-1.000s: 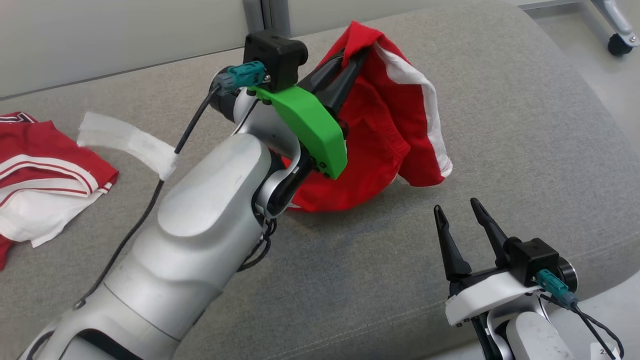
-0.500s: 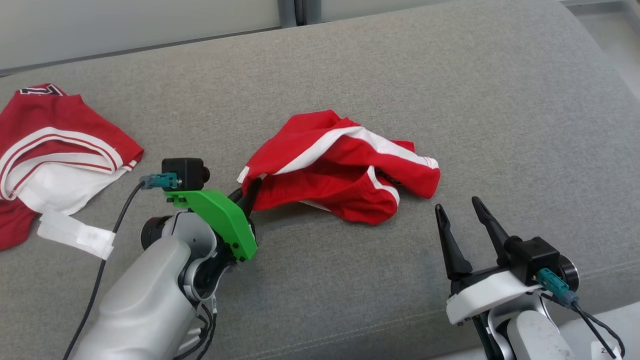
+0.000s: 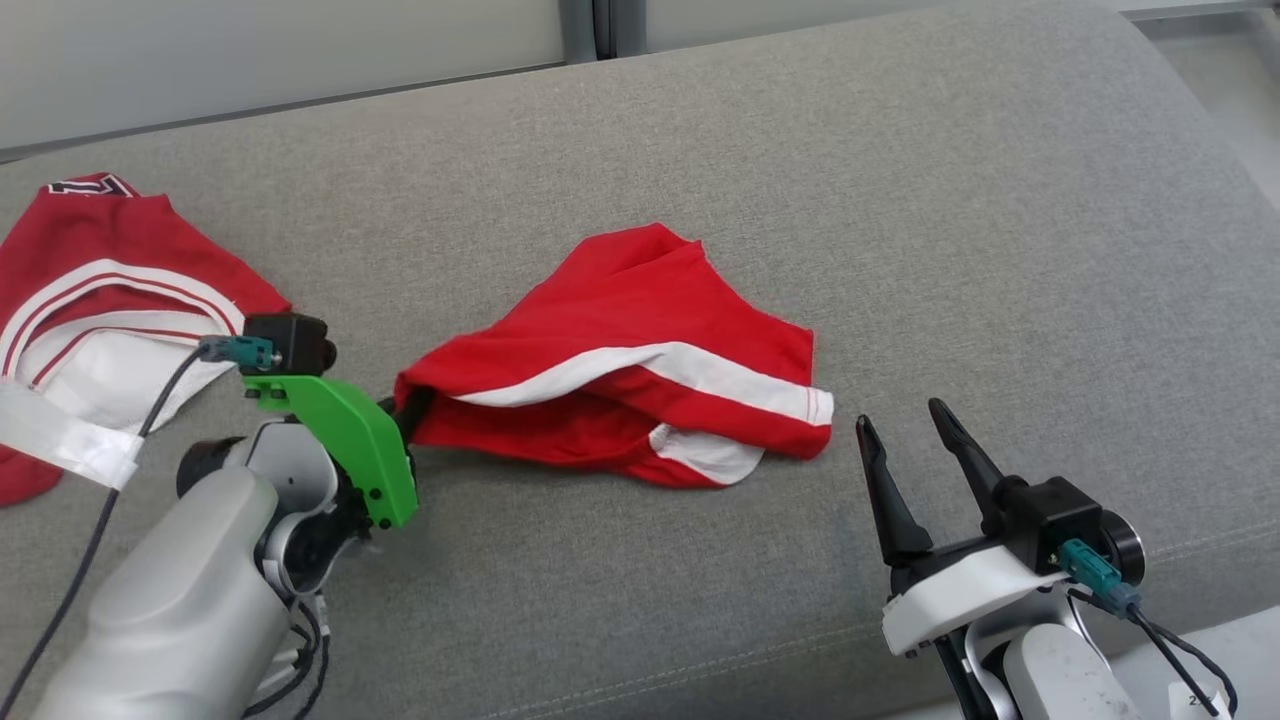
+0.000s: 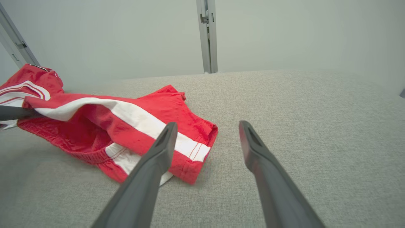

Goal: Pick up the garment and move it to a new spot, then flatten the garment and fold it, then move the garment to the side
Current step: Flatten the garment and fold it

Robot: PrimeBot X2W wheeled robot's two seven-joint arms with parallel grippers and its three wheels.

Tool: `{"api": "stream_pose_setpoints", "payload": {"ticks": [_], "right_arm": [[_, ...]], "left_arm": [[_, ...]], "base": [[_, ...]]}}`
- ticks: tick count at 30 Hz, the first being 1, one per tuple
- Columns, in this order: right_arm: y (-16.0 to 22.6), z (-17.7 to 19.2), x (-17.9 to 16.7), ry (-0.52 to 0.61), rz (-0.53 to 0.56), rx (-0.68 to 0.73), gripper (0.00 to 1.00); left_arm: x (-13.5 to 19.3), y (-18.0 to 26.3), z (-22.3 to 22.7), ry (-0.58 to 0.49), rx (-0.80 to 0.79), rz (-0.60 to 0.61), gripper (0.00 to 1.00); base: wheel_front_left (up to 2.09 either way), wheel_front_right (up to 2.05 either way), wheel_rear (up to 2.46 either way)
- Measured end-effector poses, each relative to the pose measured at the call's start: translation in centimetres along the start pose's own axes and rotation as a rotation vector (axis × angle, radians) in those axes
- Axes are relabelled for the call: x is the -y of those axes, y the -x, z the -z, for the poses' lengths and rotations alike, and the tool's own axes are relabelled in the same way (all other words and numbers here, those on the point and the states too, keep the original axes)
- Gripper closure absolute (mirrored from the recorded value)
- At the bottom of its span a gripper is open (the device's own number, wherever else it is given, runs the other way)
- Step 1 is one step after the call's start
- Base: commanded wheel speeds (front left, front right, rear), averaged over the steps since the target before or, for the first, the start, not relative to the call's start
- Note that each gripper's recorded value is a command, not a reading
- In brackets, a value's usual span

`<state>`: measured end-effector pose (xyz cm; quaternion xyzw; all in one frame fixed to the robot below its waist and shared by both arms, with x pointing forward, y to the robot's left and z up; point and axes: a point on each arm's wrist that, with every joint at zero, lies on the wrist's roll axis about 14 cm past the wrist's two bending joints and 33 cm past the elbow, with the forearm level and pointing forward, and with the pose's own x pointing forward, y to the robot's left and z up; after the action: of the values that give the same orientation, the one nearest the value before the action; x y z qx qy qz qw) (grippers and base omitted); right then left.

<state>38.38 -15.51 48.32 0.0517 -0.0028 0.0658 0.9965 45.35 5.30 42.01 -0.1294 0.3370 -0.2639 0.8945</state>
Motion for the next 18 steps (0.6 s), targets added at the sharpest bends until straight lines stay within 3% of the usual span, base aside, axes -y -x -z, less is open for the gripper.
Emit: {"api": "stream_pose_setpoints", "payload": {"ticks": [4,5,6,7,11,18], "right_arm": [[0.3,0.0,0.2,0.001,0.006,-0.003,0.00],[0.3,0.1,0.2,0.001,0.008,-0.006,0.00],[0.4,0.2,0.3,0.001,0.010,-0.009,0.00],[0.4,0.4,0.3,0.001,0.011,-0.014,0.00],[0.2,0.8,0.1,-0.005,0.005,-0.027,0.00],[-0.2,0.8,-0.2,-0.014,-0.005,-0.024,0.00]], "left_arm": [[-1.7,0.3,-1.4,-0.075,0.033,-0.069,1.00],[-1.8,0.2,-1.6,-0.086,0.047,-0.081,0.65],[-1.7,0.1,-1.7,-0.088,0.060,-0.082,0.23],[-1.3,-0.1,-1.8,-0.087,0.076,-0.077,0.00],[-0.1,-0.6,-1.6,-0.092,0.135,-0.066,0.00],[-1.9,0.8,-1.3,-0.105,0.215,-0.136,0.00]], "base": [[0.00,0.00,0.00],[0.00,0.00,0.00],[0.00,0.00,0.00],[0.00,0.00,0.00],[0.00,0.00,0.00],[0.00,0.00,0.00]]}}
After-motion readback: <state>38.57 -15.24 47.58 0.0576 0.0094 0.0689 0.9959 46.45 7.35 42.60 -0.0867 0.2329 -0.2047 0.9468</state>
